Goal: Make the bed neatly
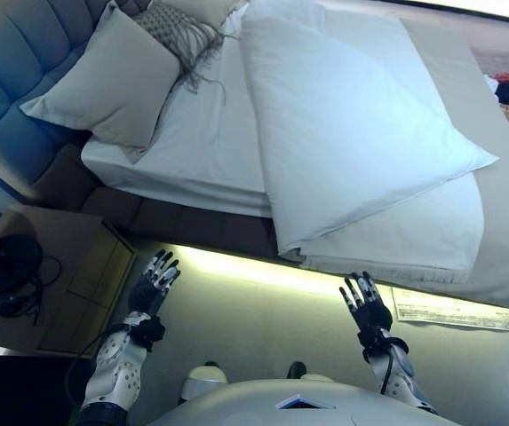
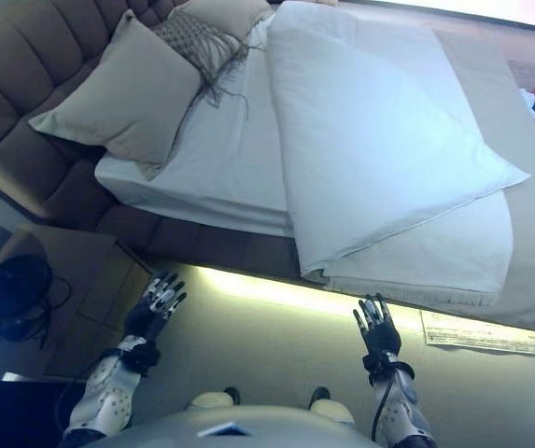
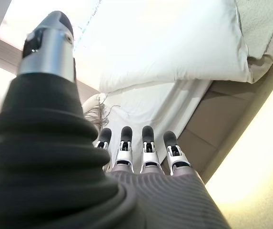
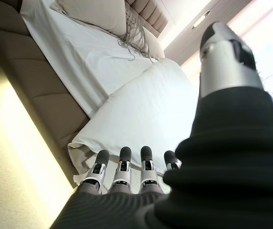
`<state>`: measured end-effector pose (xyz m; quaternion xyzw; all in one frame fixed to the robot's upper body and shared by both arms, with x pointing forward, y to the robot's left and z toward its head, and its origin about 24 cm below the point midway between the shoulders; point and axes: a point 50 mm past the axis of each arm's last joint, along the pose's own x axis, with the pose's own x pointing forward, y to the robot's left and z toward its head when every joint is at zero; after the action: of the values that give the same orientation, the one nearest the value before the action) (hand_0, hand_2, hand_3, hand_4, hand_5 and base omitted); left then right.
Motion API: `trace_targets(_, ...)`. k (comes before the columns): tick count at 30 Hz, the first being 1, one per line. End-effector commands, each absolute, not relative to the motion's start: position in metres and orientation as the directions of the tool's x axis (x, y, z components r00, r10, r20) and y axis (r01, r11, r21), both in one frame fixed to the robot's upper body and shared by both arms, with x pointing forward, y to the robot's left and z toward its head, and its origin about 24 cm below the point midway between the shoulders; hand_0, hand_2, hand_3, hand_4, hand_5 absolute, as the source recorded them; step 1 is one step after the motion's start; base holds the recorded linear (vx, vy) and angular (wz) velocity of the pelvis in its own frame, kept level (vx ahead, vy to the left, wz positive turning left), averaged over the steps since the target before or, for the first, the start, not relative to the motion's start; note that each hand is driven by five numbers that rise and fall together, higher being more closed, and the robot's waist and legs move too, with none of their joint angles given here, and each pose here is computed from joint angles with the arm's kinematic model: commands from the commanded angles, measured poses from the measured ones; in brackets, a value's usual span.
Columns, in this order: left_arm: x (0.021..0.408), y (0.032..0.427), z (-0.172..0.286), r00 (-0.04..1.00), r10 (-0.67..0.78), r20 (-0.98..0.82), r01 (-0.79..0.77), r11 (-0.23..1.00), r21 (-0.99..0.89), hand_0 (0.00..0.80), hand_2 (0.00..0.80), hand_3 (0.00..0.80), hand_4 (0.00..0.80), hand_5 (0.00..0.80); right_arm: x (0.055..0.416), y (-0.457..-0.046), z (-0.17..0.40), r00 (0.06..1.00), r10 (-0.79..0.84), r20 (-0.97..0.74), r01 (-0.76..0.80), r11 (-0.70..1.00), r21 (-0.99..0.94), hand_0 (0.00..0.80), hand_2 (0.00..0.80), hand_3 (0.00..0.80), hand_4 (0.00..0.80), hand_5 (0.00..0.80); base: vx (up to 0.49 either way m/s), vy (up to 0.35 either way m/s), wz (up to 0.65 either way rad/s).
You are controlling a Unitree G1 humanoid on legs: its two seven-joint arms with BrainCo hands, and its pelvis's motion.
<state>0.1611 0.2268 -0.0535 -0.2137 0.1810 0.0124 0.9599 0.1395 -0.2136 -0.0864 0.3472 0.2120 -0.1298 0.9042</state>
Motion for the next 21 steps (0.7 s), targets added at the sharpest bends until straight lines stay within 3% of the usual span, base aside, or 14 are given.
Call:
trace_targets(1,0.183,0.234,-0.030,0.972,-0.032,-0.234,-0.066,0.914,-0.401,0.000,0.000,0.000,0.000,0.000,0.161,-0.216,-0.063,0.936,-0.096,-0.339,0.296,0.736,0.608,0.000,0.000,0.000,0.000,0.000,0.034,0.213,0.04)
trace_targets(8,0.187,0.233,-0.038,0.959,-0.055,-0.279,-0.048,0.935,-0.351,0.000,0.000,0.000,0.000,0.000,0.170,-0.214,-0.054,0.942,-0.182,-0.281,0.326,0.690,0.646,0.000,0.000,0.000,0.000,0.000,0.052,0.273,0.24)
trace_targets(12,0.188,0.236,-0.038,0.955,-0.054,-0.292,-0.055,0.935,-0.350,0.000,0.000,0.000,0.000,0.000,0.172,-0.205,-0.052,0.953,-0.128,-0.273,0.282,0.700,0.656,0.000,0.000,0.000,0.000,0.000,0.162,0.171,0.30)
trace_targets(21,0.191,0.247,-0.033,0.963,-0.023,-0.267,-0.075,0.934,-0.351,0.000,0.000,0.000,0.000,0.000,0.181,-0.208,-0.062,0.952,-0.096,-0.292,0.272,0.706,0.654,0.000,0.000,0.000,0.000,0.000,0.280,-0.205,-0.04)
